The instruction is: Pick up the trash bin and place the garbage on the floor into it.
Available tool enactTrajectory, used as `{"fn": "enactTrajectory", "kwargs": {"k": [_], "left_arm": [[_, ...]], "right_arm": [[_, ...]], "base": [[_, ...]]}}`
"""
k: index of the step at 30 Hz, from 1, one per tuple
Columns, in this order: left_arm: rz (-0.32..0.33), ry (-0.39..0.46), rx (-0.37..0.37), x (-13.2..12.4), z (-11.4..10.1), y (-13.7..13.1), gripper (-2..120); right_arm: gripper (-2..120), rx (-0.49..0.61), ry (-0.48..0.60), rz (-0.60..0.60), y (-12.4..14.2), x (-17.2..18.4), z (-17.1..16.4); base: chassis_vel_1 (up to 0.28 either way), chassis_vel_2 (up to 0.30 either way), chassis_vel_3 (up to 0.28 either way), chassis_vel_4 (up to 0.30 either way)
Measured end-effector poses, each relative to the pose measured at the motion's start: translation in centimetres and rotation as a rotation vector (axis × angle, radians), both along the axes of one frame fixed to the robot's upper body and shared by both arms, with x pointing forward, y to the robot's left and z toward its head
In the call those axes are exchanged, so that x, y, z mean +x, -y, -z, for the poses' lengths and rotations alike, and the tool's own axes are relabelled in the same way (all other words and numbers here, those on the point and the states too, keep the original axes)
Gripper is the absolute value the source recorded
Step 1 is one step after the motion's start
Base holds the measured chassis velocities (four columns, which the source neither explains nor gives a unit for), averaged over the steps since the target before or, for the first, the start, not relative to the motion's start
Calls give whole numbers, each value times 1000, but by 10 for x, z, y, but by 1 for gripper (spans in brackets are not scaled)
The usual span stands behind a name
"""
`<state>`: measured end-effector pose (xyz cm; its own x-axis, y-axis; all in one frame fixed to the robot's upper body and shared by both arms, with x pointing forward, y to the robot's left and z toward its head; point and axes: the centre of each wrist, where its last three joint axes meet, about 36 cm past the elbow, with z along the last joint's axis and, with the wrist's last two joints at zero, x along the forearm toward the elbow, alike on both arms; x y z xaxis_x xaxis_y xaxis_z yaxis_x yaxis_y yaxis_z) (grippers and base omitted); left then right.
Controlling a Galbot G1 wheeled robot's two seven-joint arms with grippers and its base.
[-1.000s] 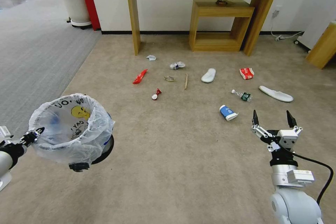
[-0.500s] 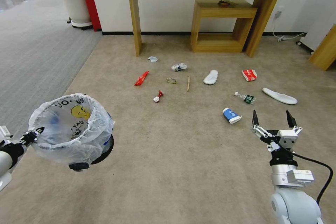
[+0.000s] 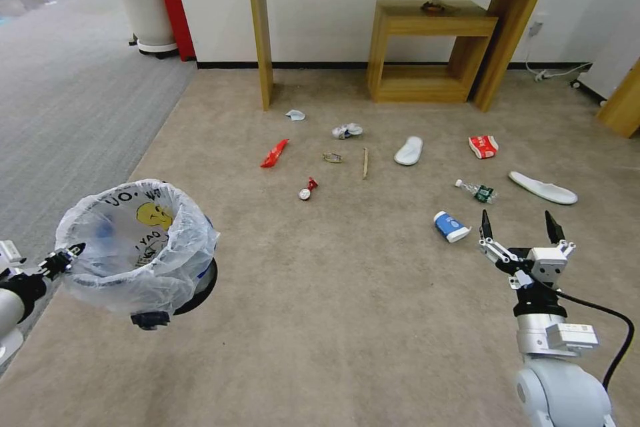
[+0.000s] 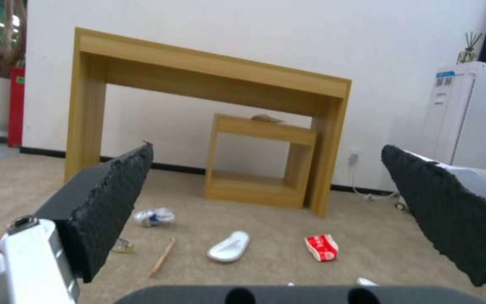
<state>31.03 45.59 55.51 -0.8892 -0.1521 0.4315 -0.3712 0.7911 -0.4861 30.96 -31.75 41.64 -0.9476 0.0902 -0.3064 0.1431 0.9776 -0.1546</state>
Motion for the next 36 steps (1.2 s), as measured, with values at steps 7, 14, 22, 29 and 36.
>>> {"fn": "enactTrajectory", "kwargs": {"k": [7, 14, 22, 29, 36], "left_arm": [[2, 1, 1, 0, 0, 0, 2], [6, -3, 4, 1, 1, 2, 2], [9, -4, 9, 2, 2, 4, 2], [7, -5, 9, 1, 3, 4, 2], [6, -5, 10, 1, 3, 4, 2]], "right_arm": [[100, -1, 1, 0, 0, 0, 0], [100, -1, 1, 0, 0, 1, 0], [100, 1, -2, 1, 0, 0, 1], [100, 0, -2, 0, -1, 0, 1], [100, -1, 2, -2, -1, -1, -1]], "base": [[-20, 89, 15, -92], [-9, 102, 8, -108], [-25, 102, 27, -99], [-50, 94, 55, -96], [-60, 83, 51, -90]]}}
